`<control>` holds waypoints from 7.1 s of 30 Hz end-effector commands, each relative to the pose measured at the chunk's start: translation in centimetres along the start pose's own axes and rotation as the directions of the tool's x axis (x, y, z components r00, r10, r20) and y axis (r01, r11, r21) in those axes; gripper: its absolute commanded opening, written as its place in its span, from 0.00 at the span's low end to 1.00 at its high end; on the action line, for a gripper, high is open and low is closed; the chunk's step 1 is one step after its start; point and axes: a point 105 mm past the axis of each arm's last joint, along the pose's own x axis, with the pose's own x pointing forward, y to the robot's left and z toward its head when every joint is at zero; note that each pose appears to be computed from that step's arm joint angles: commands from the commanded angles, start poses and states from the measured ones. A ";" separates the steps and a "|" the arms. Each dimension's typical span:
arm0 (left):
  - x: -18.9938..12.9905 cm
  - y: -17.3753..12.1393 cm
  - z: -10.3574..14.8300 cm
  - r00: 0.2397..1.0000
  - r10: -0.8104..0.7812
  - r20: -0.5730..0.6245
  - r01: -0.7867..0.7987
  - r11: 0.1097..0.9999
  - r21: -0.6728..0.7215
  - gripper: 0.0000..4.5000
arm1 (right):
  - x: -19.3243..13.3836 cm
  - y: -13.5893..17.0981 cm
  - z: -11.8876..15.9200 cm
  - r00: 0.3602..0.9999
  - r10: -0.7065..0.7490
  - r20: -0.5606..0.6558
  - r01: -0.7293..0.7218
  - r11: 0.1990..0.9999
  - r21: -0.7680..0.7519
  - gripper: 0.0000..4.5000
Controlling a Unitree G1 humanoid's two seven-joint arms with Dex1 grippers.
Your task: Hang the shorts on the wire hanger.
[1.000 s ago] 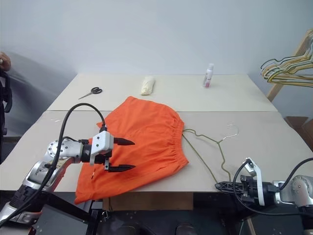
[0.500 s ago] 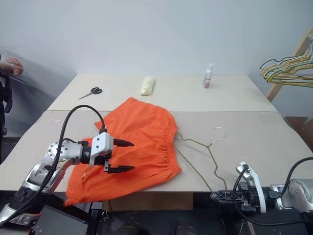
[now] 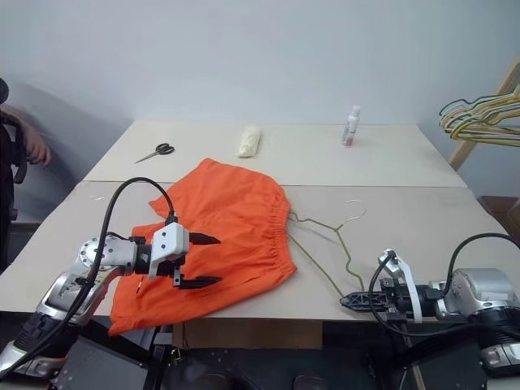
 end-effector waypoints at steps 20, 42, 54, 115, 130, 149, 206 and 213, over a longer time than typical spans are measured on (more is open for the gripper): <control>2.0 -1.1 -3.1 0.994 -0.056 -0.098 0.056 0.998 0.000 0.99 | -2.0 -0.5 0.2 0.998 0.050 0.029 -0.049 0.998 -0.044 0.00; 3.4 -2.1 -4.1 0.982 -0.147 -0.115 0.144 0.989 -0.037 0.99 | -0.1 -0.8 1.3 0.998 0.070 -0.008 -0.070 0.997 -0.036 0.00; 3.9 -2.6 -4.2 0.979 -0.168 -0.113 0.165 0.986 -0.033 0.99 | 2.0 -1.4 3.0 0.998 0.059 -0.037 -0.061 0.997 -0.056 0.00; -3.0 15.0 13.1 0.970 -0.113 -0.216 0.190 0.906 0.379 0.99 | 4.7 6.4 11.4 0.926 -0.190 0.327 0.374 0.333 -0.866 0.00; -1.9 14.8 11.5 0.934 -0.150 -0.324 0.251 0.922 0.295 0.90 | 5.2 6.9 10.9 0.912 -0.216 0.347 0.388 0.190 -0.902 0.00; -1.6 14.3 9.9 0.919 -0.179 -0.352 0.280 0.924 0.261 0.00 | 6.0 6.9 10.8 0.900 -0.204 0.385 0.405 0.064 -0.912 0.00; -1.3 13.9 9.7 0.950 -0.190 -0.249 0.265 0.912 0.314 0.00 | 7.1 7.8 11.4 0.863 -0.139 0.486 0.451 -0.222 -0.865 0.06; -2.4 14.6 12.1 0.973 -0.145 -0.181 0.203 0.908 0.367 0.00 | 3.2 7.6 12.8 0.781 -0.148 0.607 0.584 -0.172 -0.794 0.57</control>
